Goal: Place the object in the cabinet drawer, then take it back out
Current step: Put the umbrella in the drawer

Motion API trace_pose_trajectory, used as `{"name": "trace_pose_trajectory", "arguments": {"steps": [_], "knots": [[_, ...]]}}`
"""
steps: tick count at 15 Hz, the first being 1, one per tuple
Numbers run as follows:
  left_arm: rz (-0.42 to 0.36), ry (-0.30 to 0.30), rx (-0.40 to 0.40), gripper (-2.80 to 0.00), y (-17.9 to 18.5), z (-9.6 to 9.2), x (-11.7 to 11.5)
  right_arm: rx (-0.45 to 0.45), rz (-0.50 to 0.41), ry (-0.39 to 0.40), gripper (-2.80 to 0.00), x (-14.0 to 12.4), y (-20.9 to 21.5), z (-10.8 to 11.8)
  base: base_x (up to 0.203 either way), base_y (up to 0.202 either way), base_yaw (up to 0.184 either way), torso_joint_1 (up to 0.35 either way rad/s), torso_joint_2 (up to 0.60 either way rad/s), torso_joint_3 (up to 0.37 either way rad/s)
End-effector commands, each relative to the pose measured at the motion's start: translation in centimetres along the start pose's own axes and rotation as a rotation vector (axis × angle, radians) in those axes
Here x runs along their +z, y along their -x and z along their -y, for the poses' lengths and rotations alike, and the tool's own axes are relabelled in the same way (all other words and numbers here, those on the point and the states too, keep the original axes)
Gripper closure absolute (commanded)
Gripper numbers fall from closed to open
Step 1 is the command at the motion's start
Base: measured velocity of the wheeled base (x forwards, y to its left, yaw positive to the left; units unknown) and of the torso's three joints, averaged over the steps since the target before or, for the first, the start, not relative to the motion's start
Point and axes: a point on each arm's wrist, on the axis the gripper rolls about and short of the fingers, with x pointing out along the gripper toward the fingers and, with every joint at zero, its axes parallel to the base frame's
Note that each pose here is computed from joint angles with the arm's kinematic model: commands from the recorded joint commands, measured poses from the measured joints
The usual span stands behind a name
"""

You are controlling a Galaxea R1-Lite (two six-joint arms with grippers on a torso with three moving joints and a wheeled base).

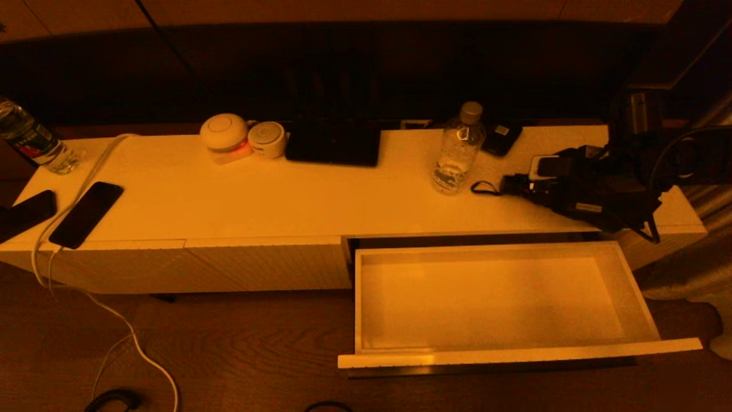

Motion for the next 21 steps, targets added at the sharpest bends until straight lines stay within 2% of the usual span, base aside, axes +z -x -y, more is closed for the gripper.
{"name": "trace_pose_trajectory", "arguments": {"steps": [1, 7, 11, 13, 15, 18, 21], "knots": [[0.000, 0.000, 0.000, 0.00, 0.0, 0.0, 0.0, 0.003, -0.004, 0.009, 0.00, 0.0, 0.0, -0.1, 0.000, 0.000, 0.000, 0.000, 0.00, 0.000], [0.000, 0.000, 0.000, 0.00, 0.0, 0.0, 0.0, 0.019, -0.008, 0.010, 0.00, -0.1, 0.2, -0.4, 0.000, 0.000, 0.000, 0.000, 0.00, 0.000], [0.000, 0.000, 0.000, 0.00, 0.0, 0.0, 0.0, 0.026, -0.012, 0.010, 0.00, -0.5, 2.2, -0.7, 0.000, 0.000, 0.000, 0.000, 0.00, 0.000], [0.000, 0.000, 0.000, 0.00, 0.0, 0.0, 0.0, 0.006, -0.004, 0.008, 0.00, -0.8, 5.2, -0.5, 0.000, 0.000, 0.000, 0.000, 0.00, 0.000], [0.000, 0.000, 0.000, 0.00, 0.0, 0.0, 0.0, 0.020, 0.004, 0.006, 0.00, -1.1, 8.5, -1.3, 0.000, 0.000, 0.000, 0.000, 0.00, 0.000], [0.000, 0.000, 0.000, 0.00, 0.0, 0.0, 0.0, 0.078, 0.034, -0.016, 0.00, -1.2, 13.1, -3.1, 0.000, 0.000, 0.000, 0.000, 0.00, 0.000], [0.000, 0.000, 0.000, 0.00, 0.0, 0.0, 0.0, 0.172, 0.110, -0.029, 0.00, -1.0, 16.4, -5.8, 0.000, 0.000, 0.000, 0.000, 0.00, 0.000]]}}
